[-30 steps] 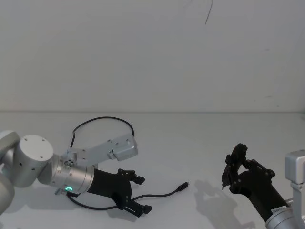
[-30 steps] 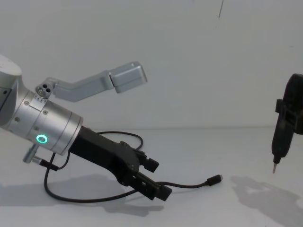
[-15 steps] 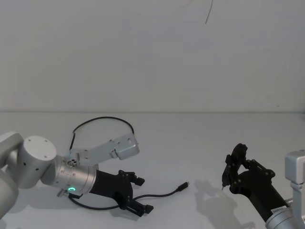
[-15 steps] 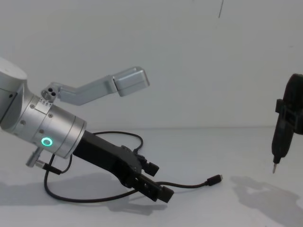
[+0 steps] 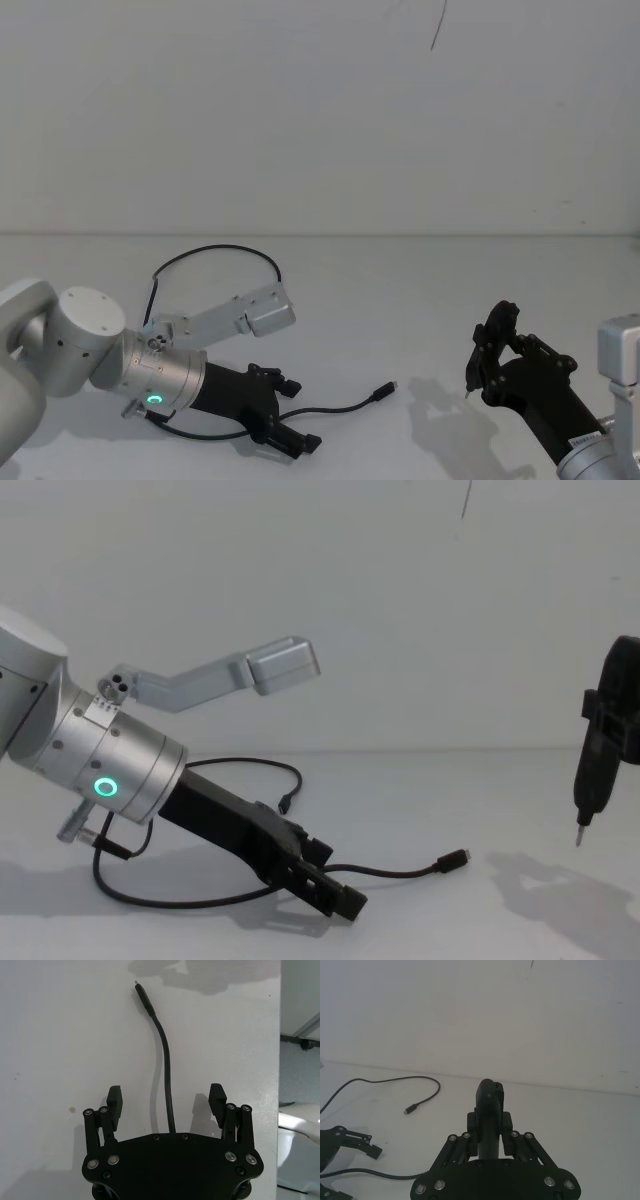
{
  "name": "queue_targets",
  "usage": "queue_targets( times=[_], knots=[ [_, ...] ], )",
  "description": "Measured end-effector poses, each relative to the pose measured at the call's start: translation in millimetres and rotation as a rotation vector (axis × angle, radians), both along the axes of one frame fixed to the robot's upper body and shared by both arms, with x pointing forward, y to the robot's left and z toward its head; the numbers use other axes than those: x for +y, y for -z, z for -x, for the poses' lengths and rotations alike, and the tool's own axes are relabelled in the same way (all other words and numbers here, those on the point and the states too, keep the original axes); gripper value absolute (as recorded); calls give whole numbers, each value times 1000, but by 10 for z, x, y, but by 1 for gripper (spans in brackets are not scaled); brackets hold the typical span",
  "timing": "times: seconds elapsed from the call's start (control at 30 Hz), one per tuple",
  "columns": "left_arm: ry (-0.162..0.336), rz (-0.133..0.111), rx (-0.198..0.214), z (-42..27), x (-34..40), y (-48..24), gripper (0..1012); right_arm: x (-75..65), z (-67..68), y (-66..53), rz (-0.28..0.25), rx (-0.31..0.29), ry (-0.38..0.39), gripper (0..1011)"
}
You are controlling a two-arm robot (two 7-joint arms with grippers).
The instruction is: Pick up the data cable with the one hand.
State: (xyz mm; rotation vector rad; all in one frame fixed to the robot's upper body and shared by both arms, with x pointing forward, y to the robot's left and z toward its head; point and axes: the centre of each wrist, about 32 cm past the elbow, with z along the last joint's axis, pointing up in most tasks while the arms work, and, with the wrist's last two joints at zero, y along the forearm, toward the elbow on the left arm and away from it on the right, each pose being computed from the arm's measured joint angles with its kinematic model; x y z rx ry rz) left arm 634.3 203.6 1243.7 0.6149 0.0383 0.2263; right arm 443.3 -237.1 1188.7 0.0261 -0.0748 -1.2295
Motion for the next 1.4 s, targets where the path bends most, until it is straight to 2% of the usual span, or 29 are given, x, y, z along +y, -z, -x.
queue_targets(
  times=[0.17, 0.6, 1.4],
  knots=[
    [-5, -5, 11, -3, -8, 10, 955, 0, 0, 0, 0, 0, 0, 263],
    [-13, -12, 26, -9, -20, 18, 583, 0, 0, 0, 0, 0, 0, 263],
    [-16, -14, 33, -11, -25, 23, 414, 0, 0, 0, 0, 0, 0, 263]
  ],
)
